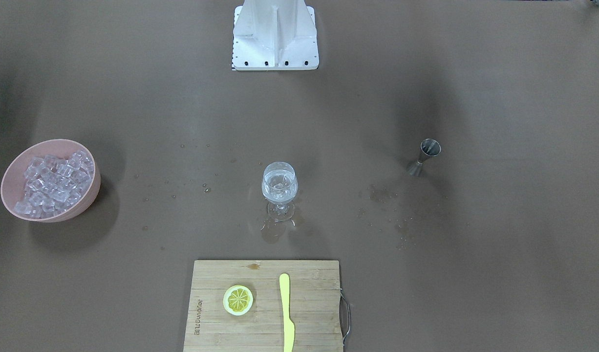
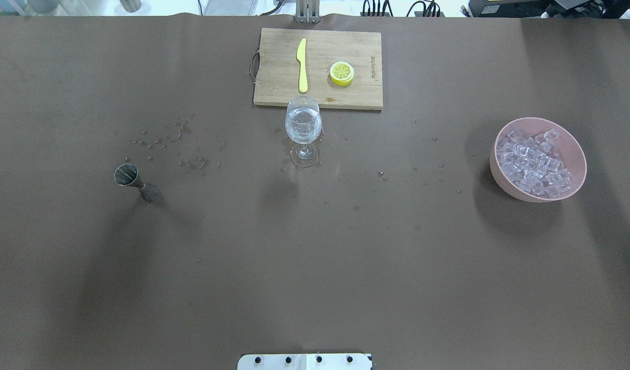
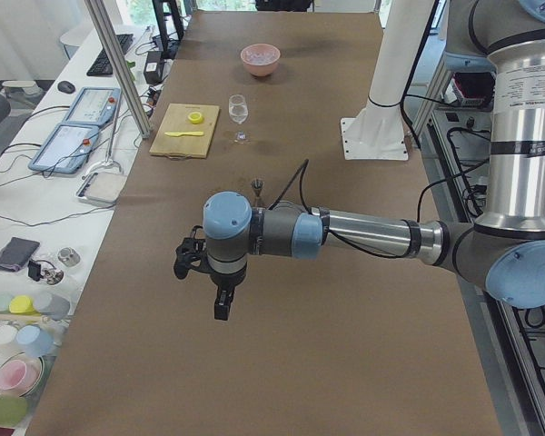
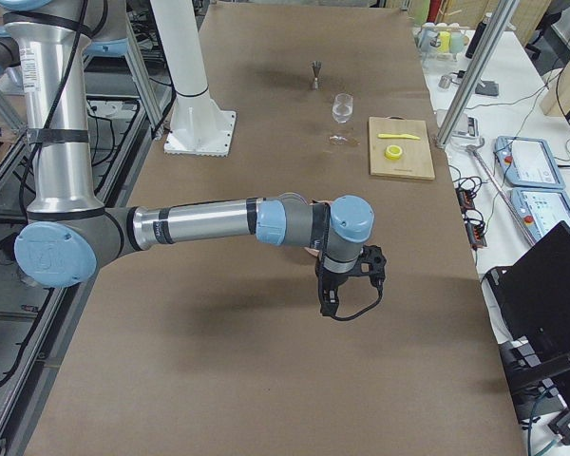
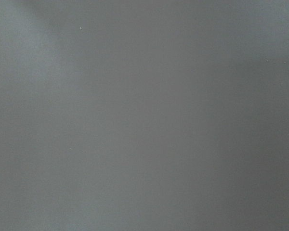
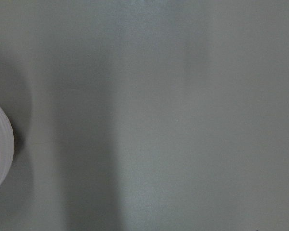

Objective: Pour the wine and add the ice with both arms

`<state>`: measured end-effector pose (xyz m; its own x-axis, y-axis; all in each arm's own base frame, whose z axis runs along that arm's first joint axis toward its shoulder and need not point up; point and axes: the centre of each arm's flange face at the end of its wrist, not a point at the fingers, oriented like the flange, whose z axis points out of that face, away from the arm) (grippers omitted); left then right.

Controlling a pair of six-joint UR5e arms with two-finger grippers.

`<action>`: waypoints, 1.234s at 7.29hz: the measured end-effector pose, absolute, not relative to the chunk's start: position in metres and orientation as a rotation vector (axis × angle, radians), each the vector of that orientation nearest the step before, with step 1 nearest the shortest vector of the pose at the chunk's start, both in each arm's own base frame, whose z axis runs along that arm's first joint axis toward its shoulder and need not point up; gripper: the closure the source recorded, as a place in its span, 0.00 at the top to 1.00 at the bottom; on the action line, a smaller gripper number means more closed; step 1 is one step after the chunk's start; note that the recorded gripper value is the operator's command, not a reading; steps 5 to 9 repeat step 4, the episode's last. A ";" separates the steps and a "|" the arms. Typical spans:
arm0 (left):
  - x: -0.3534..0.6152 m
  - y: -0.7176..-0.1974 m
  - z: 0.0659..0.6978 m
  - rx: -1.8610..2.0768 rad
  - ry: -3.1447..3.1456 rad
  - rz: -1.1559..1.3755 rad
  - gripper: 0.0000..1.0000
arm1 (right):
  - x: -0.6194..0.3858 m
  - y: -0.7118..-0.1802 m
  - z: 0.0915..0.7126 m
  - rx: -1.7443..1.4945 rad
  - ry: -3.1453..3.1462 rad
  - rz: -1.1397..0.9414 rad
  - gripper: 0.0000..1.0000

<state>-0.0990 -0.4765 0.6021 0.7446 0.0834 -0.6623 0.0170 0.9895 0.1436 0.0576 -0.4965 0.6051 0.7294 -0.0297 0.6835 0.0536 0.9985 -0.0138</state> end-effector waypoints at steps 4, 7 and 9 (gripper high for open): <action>-0.099 -0.476 0.605 0.139 0.731 0.036 0.99 | 0.058 -0.497 0.605 -0.032 -0.752 -0.046 1.00; -0.099 -0.476 0.605 0.139 0.731 0.036 0.99 | 0.058 -0.497 0.605 -0.032 -0.752 -0.046 1.00; -0.099 -0.476 0.605 0.139 0.731 0.036 0.99 | 0.058 -0.497 0.605 -0.032 -0.752 -0.046 1.00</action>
